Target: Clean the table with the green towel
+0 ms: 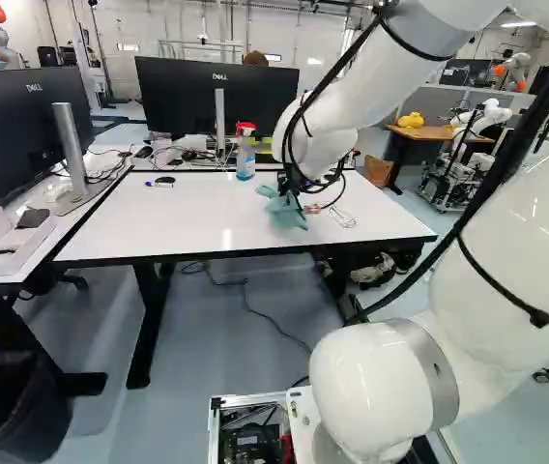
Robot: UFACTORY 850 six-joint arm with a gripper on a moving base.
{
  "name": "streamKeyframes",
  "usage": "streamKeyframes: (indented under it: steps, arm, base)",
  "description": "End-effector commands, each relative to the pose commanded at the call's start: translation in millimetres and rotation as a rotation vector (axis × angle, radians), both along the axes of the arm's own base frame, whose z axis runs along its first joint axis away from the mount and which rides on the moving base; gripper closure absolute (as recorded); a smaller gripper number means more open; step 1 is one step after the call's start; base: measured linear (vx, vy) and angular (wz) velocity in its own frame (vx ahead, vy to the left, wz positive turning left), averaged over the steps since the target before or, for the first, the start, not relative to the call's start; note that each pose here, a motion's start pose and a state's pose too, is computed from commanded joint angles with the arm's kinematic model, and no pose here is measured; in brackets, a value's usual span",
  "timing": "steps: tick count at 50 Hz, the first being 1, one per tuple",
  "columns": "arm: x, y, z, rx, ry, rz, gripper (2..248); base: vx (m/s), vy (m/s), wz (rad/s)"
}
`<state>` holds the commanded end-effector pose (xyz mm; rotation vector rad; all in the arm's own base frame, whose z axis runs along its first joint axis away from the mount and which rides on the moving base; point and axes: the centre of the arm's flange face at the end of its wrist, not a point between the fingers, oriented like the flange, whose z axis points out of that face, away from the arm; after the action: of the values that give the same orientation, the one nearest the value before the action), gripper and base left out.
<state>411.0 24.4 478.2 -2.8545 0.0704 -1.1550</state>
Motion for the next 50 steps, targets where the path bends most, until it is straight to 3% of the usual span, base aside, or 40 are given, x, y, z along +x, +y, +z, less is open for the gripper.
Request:
streamKeyframes:
  steps: [50]
  arm:
    - [5, -77.8, 0.3, 0.0, 0.002, -0.187, 200]
  base:
    - [0.0, 0.0, 0.0]
